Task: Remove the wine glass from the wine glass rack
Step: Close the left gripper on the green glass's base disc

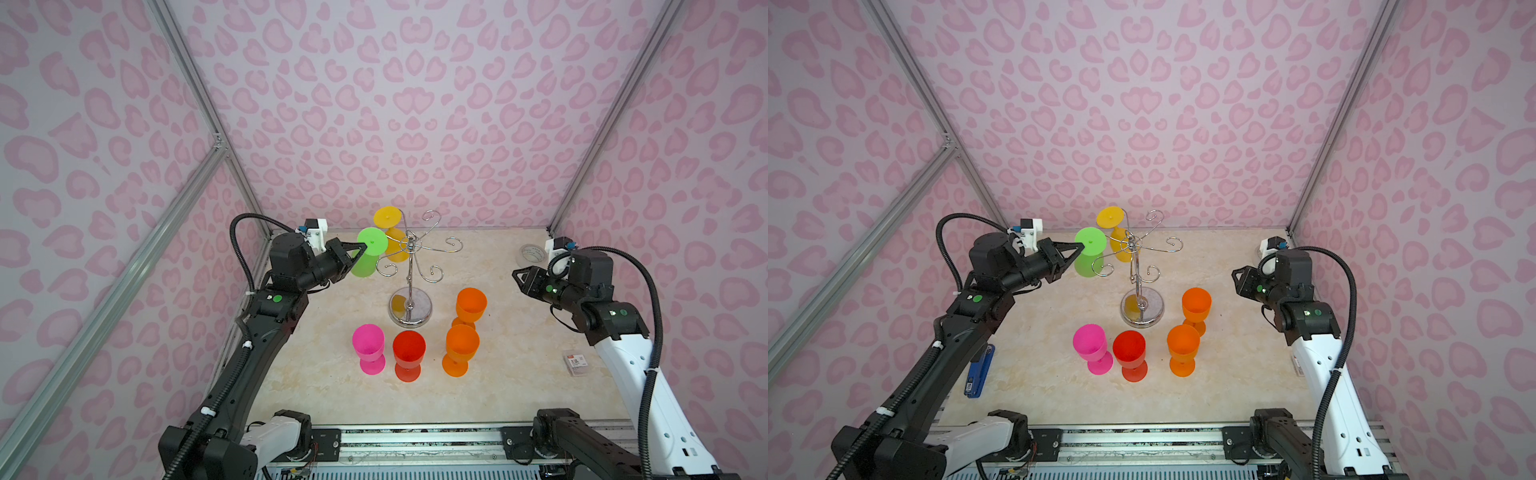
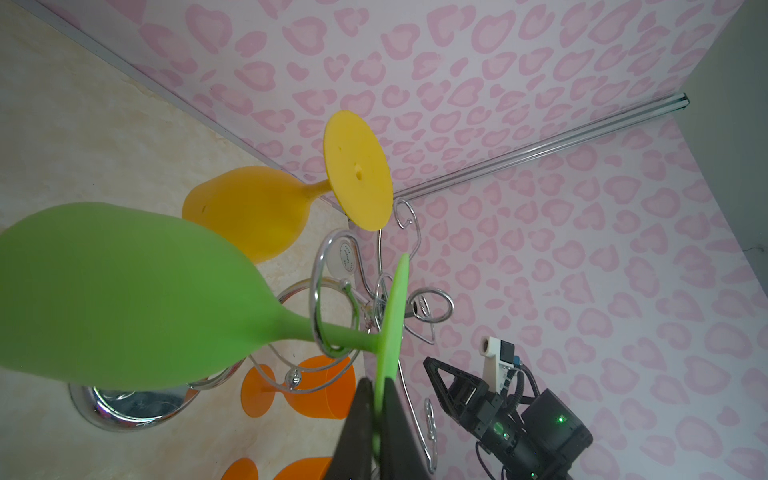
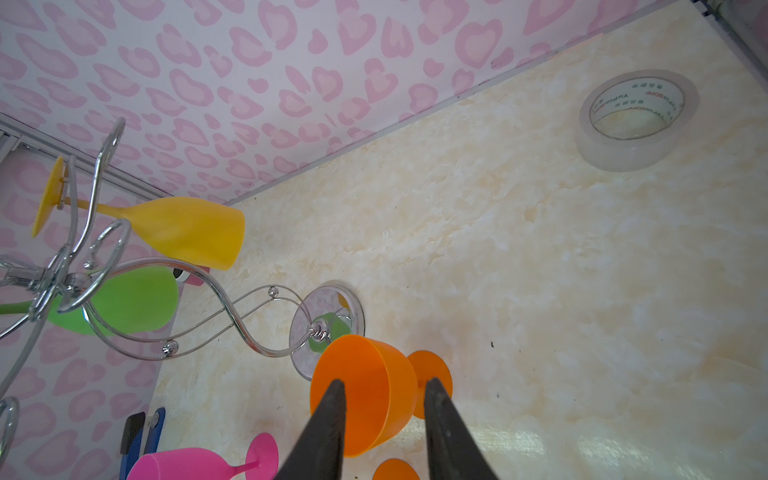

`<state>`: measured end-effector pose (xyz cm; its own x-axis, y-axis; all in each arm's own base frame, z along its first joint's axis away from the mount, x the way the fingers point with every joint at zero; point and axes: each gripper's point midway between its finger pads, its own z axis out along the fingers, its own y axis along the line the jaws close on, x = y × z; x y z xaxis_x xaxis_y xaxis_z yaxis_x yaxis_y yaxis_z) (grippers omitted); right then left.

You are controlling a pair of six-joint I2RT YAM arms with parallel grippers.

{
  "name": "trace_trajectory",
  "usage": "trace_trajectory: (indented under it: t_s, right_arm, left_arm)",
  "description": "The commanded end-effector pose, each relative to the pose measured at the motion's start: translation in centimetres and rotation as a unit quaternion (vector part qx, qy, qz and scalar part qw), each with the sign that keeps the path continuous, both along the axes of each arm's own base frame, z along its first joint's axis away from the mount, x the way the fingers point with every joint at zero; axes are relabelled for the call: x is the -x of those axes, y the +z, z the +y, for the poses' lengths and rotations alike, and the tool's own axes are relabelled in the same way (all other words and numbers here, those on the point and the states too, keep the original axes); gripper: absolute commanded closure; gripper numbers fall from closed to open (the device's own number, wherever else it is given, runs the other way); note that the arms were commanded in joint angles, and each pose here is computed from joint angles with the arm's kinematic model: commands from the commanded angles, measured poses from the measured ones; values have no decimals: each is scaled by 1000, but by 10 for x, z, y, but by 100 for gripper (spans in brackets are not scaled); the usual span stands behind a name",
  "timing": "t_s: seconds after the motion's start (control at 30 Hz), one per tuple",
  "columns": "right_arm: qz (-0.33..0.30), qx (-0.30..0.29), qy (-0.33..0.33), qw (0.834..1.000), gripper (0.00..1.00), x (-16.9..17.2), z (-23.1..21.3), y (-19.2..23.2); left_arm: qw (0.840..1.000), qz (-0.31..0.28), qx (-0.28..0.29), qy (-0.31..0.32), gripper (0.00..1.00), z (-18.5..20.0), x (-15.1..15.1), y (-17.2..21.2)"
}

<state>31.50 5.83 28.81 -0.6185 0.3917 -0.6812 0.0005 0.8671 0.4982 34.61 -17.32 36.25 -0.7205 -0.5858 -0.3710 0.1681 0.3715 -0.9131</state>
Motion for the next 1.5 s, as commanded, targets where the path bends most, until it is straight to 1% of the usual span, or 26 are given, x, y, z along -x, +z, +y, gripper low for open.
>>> trace_trajectory:
  t_s: [0.0, 0.13, 0.6, 0.83, 1.03, 1.27, 1.47]
  right_arm:
    - [-9, -2, 0, 1000, 67, -3, 0, 1]
    - [-9, -2, 0, 1000, 67, -3, 0, 1]
    - [-8, -4, -3, 1000, 67, -4, -4, -2]
    - [-11, -5, -4, 1000, 67, -4, -6, 0]
    - [-12, -6, -4, 1000, 67, -3, -7, 1]
    - [-13, -8, -4, 1000, 67, -3, -7, 3]
    - [-10, -10, -4, 1000, 67, -3, -7, 0]
  left_arm:
    - [1000, -24, 10, -4, 94, 0, 3, 18]
    - [1000, -28, 10, 2, 98, 4, 0, 22]
    - [999, -30, 7, 13, 98, 12, -16, 25]
    - [999, -43, 2, 4, 98, 6, -27, 34]
    - [999, -40, 0, -19, 98, -11, -31, 31]
    - [999, -34, -2, -36, 98, -24, -26, 24]
    - [999, -30, -4, -40, 98, -25, -12, 18]
